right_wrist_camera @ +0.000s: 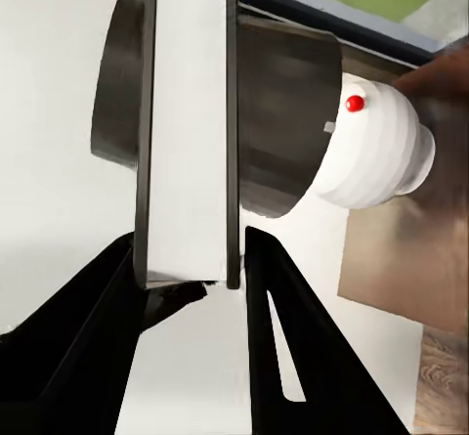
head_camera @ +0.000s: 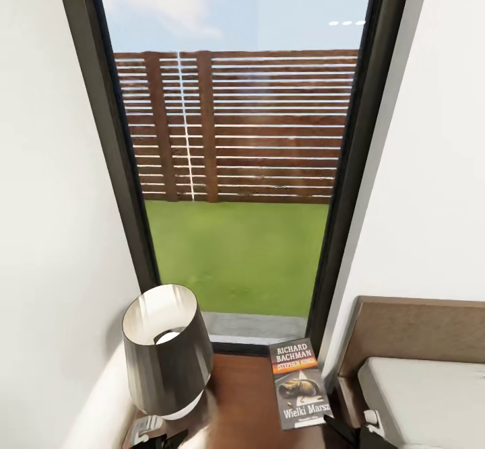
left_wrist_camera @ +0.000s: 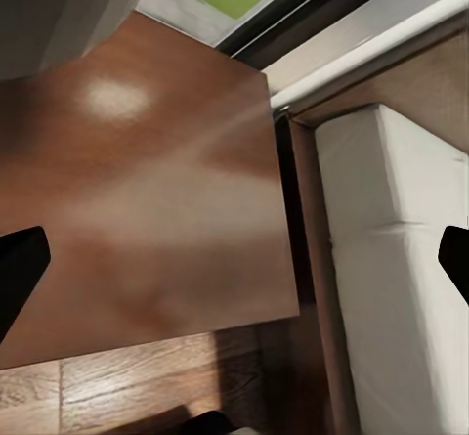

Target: In the bedroom, move the book from the bed onto either nightstand, and place the two sandals side by side next to the bed.

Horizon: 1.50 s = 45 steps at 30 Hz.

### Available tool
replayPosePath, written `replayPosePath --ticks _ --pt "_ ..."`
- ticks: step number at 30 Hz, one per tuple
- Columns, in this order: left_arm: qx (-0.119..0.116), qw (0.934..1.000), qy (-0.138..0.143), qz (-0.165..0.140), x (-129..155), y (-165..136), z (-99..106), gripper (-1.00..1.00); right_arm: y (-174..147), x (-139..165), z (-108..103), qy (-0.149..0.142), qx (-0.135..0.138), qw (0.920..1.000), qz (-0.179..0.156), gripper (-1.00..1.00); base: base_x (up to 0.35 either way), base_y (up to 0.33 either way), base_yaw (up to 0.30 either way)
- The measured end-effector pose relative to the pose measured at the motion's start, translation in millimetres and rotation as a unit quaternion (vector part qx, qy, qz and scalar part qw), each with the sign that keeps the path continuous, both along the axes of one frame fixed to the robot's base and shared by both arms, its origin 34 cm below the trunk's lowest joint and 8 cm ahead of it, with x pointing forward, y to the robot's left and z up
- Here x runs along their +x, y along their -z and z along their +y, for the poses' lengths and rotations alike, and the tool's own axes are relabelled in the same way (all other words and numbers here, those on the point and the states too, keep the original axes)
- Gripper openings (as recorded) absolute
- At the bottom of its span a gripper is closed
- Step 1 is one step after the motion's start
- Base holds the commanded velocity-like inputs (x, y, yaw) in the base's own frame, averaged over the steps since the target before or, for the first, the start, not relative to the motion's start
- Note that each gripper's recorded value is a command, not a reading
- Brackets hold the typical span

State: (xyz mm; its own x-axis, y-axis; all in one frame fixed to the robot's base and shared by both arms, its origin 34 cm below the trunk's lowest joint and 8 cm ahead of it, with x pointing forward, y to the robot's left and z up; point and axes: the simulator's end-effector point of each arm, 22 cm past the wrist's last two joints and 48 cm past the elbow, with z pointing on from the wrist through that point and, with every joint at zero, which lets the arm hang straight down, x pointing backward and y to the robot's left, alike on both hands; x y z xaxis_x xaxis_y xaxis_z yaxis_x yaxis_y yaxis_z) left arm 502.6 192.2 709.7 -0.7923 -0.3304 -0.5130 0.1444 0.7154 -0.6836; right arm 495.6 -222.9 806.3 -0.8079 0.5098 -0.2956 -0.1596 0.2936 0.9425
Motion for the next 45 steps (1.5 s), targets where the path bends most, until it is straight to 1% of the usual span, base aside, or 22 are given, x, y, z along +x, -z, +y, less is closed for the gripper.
replayPosePath --ticks 1,2,3,4,5,6,7,9,10,11,12,14,16,17,20,23,28,31,34,35,39,45 --pt "-0.001 1.0000 0.000 0.000 -0.1 -0.1 -0.9 1.00 5.3 0.1 0.6 0.000 -0.008 0.9999 0.010 -1.00 0.000 0.000 0.000" --pt "-0.002 1.0000 0.001 0.000 -0.2 -0.2 -2.5 1.00 17.3 2.8 0.9 0.010 -0.024 0.9991 0.032 -1.00 0.000 0.000 0.000" --pt "-0.002 1.0000 0.001 0.000 -0.2 -0.4 -3.2 1.00 25.5 1.8 4.1 0.009 -0.035 0.9982 0.048 -1.00 0.000 0.000 0.000" --pt "-0.003 1.0000 0.002 0.000 -0.3 -0.6 -4.7 1.00 38.6 2.1 8.6 0.016 -0.049 0.9959 0.075 -1.00 0.000 0.000 0.000" --pt "-0.005 1.0000 0.003 -0.001 -0.4 -0.9 -6.5 1.00 50.0 -1.1 14.9 0.015 -0.059 0.9930 0.101 -1.00 0.000 0.000 0.000" --pt "-0.006 1.0000 0.004 -0.001 -0.5 -1.1 -7.6 1.00 54.4 -3.1 17.8 0.013 -0.063 0.9915 0.113 -1.00 0.000 0.000 0.000" --pt "-0.006 1.0000 0.004 -0.001 -0.5 -1.4 -8.6 1.00 55.8 -1.3 18.1 0.019 -0.061 0.9907 0.120 -1.00 0.000 0.000 0.000" --pt "-0.013 0.9999 0.008 -0.003 -1.1 -3.4 -13.4 1.00 58.9 0.2 21.0 0.019 -0.065 0.9888 0.133 -1.00 0.000 0.000 0.000" --pt "-0.026 0.9995 0.016 -0.007 -2.1 -8.2 -19.2 1.00 56.3 7.1 20.9 0.019 -0.070 0.9890 0.129 -1.00 0.000 0.000 0.000" --pt "-0.032 0.9993 0.019 -0.010 -2.7 -10.6 -21.6 1.00 53.1 12.8 18.7 0.026 -0.068 0.9895 0.125 -1.00 0.000 0.000 0.000" --pt "-0.039 0.9989 0.023 -0.012 -3.2 -13.3 -24.1 1.00 51.9 14.8 19.0 0.024 -0.071 0.9897 0.122 -1.00 0.000 0.000 0.000" --pt "-0.062 0.9971 0.038 -0.022 -5.8 -23.1 -32.1 1.00 46.3 22.5 18.2 0.025 -0.071 0.9904 0.116 -1.00 0.000 0.000 0.000" --pt "-0.093 0.9933 0.057 -0.036 -9.1 -37.2 -40.9 1.00 40.4 25.9 28.9 0.016 -0.058 0.9905 0.124 -1.00 0.000 0.000 0.000" --pt "-0.112 0.9904 0.068 -0.045 -9.3 -46.7 -45.7 1.00 33.7 29.0 41.8 0.008 -0.041 0.9903 0.132 -1.00 0.000 0.000 0.000" --pt "-0.131 0.9868 0.079 -0.051 -6.0 -58.1 -51.5 1.00 21.4 37.4 52.6 -0.001 -0.026 0.9907 0.134 -1.00 0.000 0.000 0.000" --pt "-0.147 0.9834 0.089 -0.057 1.6 -70.0 -57.6 1.00 8.3 46.8 57.3 -0.007 -0.017 0.9914 0.130 -1.00 0.000 0.000 0.000" --pt "-0.173 0.9762 0.109 -0.072 11.9 -92.2 -67.6 1.00 -2.9 49.5 69.6 -0.019 0.004 0.9894 0.144 -1.00 0.000 0.000 0.000" --pt "-0.184 0.9729 0.117 -0.077 11.1 -98.8 -70.1 1.00 -6.3 49.0 79.7 -0.025 0.015 0.9887 0.147 -1.00 0.000 0.000 0.000" --pt "-0.186 0.9723 0.119 -0.078 10.3 -99.9 -67.9 1.00 -12.2 49.6 83.4 -0.027 0.028 0.9891 0.142 -1.00 0.000 0.000 0.000" --pt "-0.185 0.9724 0.119 -0.077 10.1 -99.7 -67.6 1.00 -21.1 50.2 86.3 -0.031 0.047 0.9894 0.134 -1.00 0.000 0.000 0.000" --pt "-0.185 0.9725 0.119 -0.076 9.3 -98.8 -69.0 1.00 -37.1 50.7 89.2 -0.038 0.078 0.9896 0.114 -1.00 0.000 0.000 0.000" --pt "-0.186 0.9725 0.119 -0.075 8.6 -98.4 -69.5 1.00 -42.7 50.8 89.6 -0.040 0.089 0.9894 0.107 -1.00 0.000 0.000 0.000"
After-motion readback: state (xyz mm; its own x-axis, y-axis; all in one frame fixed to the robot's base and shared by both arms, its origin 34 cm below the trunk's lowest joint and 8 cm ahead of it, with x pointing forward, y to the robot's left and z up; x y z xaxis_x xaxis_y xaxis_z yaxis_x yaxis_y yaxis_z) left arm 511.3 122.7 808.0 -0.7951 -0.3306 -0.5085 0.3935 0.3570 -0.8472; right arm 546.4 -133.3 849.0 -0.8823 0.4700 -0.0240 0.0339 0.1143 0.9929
